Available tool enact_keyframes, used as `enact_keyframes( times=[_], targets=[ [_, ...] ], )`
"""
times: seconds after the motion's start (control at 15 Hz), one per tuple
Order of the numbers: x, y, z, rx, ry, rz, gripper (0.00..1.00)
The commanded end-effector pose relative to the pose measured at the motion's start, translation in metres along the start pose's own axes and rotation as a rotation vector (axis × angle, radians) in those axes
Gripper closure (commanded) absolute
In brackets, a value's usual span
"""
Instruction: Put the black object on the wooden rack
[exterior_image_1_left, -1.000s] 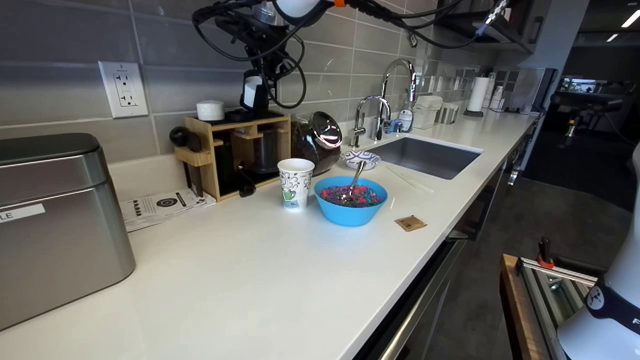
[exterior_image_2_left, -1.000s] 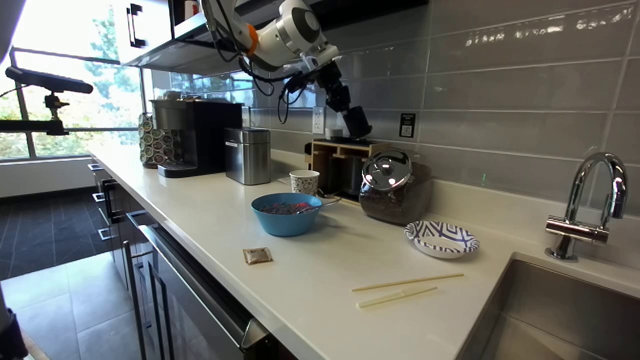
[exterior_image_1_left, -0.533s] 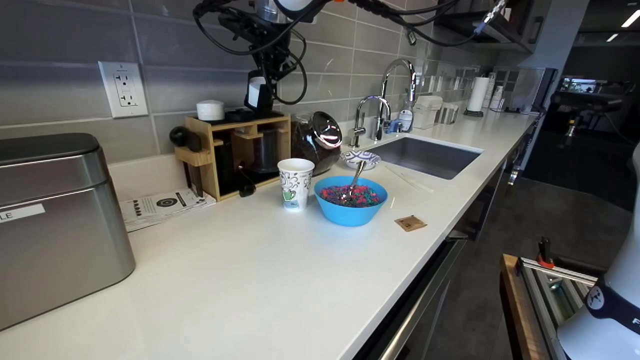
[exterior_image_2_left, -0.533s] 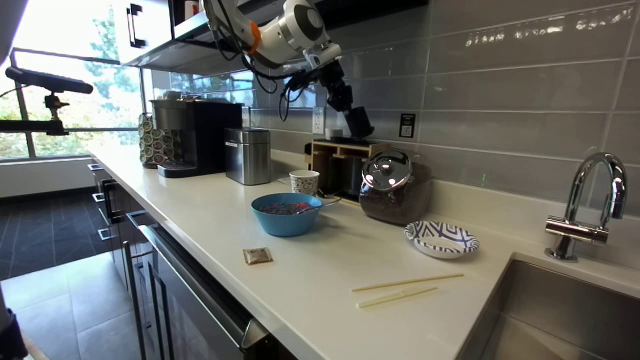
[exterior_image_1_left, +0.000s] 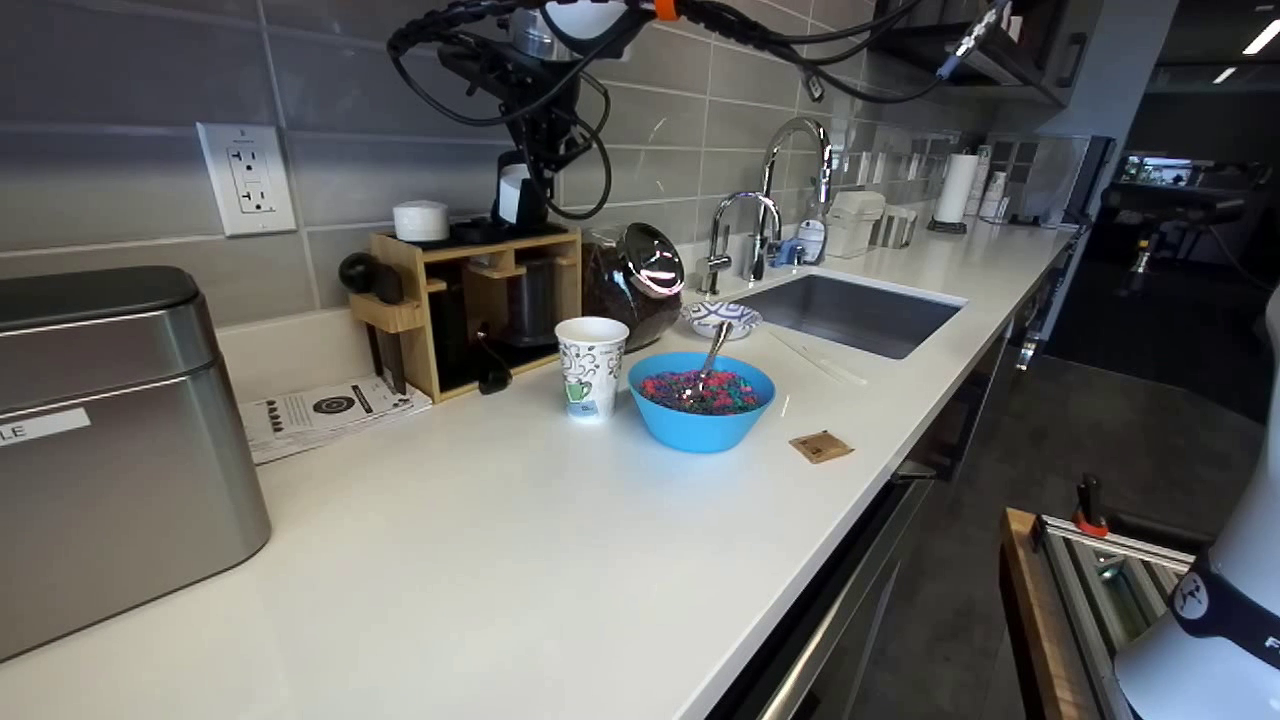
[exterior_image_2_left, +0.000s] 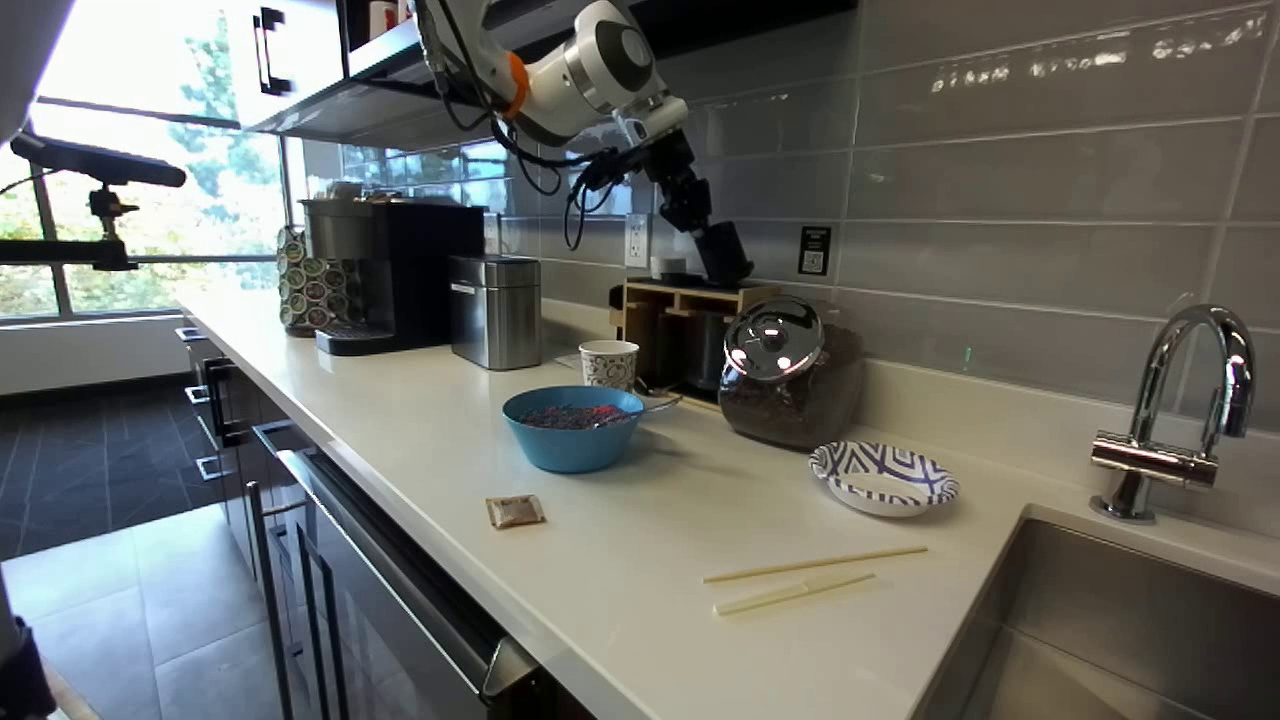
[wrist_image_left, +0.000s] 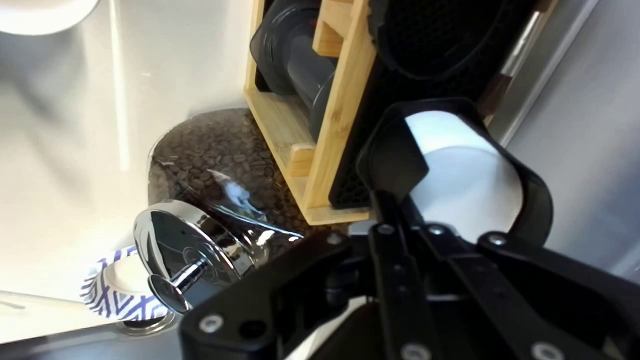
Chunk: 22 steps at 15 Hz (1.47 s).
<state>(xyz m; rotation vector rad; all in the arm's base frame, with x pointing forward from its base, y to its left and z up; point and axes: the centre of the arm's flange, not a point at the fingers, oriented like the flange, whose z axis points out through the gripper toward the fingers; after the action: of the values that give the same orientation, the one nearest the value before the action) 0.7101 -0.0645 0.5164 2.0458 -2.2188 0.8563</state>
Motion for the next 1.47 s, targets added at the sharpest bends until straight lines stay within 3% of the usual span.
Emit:
enact_keyframes(
  times=[0.0, 0.13, 0.27, 0.33, 0.4, 1.0, 1.4],
  targets=[
    [0.0029, -0.0082, 0.0028, -0.008, -0.012, 0.002, 0.87],
    [0.0035, -0.0083, 0.0026, -0.006, -0.011, -0.005, 0.79],
    [0.0037, -0.0084, 0.0023, -0.005, -0.010, -0.010, 0.79],
    [0.0038, -0.0084, 0.0020, -0.003, -0.009, -0.015, 0.71],
    [0.0038, -0.0084, 0.0016, -0.002, -0.010, -0.019, 0.74],
    [0.0057, -0.0119, -0.0025, 0.039, 0.008, -0.036, 0.60],
    [0.0084, -0.0146, -0.0043, 0.105, 0.025, -0.038, 0.62]
  ],
)
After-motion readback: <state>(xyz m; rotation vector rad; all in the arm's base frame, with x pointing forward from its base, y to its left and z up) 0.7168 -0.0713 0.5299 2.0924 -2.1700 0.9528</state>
